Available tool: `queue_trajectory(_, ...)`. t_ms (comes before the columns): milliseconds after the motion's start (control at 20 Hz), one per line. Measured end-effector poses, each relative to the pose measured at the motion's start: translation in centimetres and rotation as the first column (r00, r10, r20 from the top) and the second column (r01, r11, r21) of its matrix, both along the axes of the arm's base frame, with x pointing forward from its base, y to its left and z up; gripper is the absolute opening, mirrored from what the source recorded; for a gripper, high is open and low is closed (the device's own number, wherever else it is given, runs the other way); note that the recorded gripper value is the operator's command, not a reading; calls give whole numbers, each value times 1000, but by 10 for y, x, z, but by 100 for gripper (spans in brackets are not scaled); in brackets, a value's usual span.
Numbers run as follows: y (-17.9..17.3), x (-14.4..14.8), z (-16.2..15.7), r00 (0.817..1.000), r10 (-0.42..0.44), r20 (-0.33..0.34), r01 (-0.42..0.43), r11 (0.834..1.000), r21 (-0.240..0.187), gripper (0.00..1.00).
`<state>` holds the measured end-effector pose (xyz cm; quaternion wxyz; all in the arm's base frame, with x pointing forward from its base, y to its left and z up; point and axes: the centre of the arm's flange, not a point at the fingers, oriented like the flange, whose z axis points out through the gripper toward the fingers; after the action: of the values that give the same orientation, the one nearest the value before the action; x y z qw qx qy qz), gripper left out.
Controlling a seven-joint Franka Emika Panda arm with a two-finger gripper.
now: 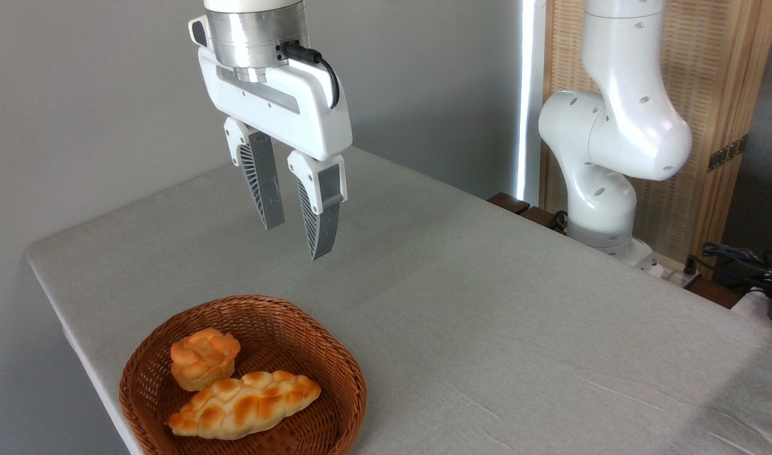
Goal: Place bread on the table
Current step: 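Move the open gripper toward the wicker basket of bread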
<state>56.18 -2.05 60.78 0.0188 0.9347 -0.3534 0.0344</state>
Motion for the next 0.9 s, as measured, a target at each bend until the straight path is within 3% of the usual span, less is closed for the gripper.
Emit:
queue_trajectory(250, 12, -1, 2, 999, 32, 2, -32, 999, -34, 100)
queue_trajectory(900, 6, -1, 5, 1000, 23, -10, -24, 998, -66, 100)
